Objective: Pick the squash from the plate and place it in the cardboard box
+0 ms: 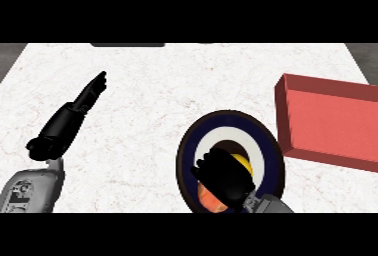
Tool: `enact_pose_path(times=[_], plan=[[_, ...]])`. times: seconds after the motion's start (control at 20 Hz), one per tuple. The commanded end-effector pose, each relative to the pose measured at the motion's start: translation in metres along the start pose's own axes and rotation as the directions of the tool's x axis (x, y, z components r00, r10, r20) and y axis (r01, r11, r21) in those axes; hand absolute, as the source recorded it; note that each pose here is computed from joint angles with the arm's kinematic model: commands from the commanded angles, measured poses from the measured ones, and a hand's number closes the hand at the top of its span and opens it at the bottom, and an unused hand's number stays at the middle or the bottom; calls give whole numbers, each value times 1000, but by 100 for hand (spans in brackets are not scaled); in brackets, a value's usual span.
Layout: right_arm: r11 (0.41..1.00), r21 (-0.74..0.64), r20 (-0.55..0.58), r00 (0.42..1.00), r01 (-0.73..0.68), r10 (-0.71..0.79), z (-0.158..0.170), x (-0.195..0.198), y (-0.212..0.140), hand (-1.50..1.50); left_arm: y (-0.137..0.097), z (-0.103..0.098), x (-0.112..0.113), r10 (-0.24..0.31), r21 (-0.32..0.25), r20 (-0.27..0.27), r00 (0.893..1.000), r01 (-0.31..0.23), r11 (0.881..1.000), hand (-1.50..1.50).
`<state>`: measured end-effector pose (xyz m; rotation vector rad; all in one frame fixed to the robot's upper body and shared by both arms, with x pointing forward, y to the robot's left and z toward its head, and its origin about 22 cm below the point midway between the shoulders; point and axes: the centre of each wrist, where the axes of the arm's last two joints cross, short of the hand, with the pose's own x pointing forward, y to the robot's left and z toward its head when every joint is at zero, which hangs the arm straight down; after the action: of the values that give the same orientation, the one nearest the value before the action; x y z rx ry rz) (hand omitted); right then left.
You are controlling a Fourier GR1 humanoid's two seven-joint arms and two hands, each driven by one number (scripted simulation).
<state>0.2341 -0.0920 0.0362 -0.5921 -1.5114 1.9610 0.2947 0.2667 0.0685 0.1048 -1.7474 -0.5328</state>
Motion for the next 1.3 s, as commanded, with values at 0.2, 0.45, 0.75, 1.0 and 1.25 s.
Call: enact_pose_path(times=[0.2, 0.45, 0.75, 1.0, 1.25], plan=[[984, -173, 67, 996, -50, 62, -7, 11, -5, 150, -1, 6, -8, 7, -9, -17, 1000, -7, 1000, 0], [985, -162, 253, 967, 60, -18, 60, -5, 10, 150, 5, 2, -2, -3, 27, -11, 1000, 3, 1000, 0], [969, -182, 420, 904, 169, -79, 142, 3, 1, 150, 21, 5, -5, 8, 30, -8, 1000, -7, 1000, 0], [942, -311, 429, 903, 123, 24, 199, -18, -45, 150, 13, 17, 9, -14, 24, -15, 1000, 14, 1000, 0], [865, -442, 294, 950, 236, -109, 218, -14, -77, 150, 0, 11, -8, 12, 26, -31, 999, -11, 1000, 0]])
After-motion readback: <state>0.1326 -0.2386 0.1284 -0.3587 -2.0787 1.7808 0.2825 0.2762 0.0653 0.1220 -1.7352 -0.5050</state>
